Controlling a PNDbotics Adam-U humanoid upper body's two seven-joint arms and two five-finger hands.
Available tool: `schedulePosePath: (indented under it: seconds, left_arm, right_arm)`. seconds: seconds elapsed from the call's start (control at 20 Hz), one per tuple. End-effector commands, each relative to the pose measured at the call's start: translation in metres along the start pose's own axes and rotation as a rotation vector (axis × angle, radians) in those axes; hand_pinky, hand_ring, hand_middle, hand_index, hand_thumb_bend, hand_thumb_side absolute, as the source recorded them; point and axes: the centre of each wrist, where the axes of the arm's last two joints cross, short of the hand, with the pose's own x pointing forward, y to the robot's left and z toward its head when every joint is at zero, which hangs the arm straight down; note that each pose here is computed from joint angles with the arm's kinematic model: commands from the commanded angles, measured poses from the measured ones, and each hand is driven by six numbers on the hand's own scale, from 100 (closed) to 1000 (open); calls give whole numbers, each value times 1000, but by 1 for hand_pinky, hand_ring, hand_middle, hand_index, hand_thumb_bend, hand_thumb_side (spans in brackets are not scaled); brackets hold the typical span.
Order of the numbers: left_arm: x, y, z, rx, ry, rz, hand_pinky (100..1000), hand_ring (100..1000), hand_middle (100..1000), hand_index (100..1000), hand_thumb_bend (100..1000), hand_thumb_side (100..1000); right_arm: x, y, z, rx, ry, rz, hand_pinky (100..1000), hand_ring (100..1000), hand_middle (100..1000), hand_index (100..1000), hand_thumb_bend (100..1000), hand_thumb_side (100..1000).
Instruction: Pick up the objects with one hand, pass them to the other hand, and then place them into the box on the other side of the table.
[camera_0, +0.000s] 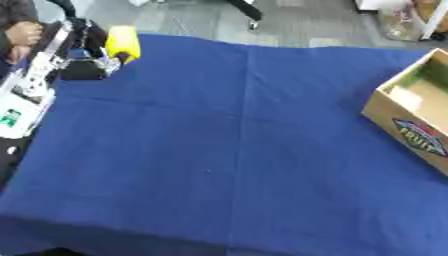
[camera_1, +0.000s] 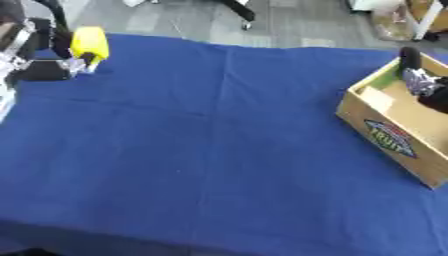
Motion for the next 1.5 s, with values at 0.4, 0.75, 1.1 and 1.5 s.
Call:
schedulePosePath:
  seconds: [0.4,0.75,1.1,1.5]
  left_arm:
    - [50,-29,-15,-56,-276,178,513,436,443,518,398,116]
    - [55,-37,-14,-160,-268,185,512,434,443,516,410,116]
    - [59,-50,-17,-274,-262,213,510,433,441,515,421,110]
    - [58,-65,-19,-330,-241,252,520,440,447,521,441,100]
  right_arm:
    - [38,-26,-33,0,-300,-44,885,875,884,997,100,129]
    - [57,-28,-54,155,-503,-33,862,844,836,946,100,267]
    - [68,-33,-67,249,-594,-8,858,842,833,946,100,321]
    - [78,-32,-74,331,-637,29,859,843,840,956,100,353]
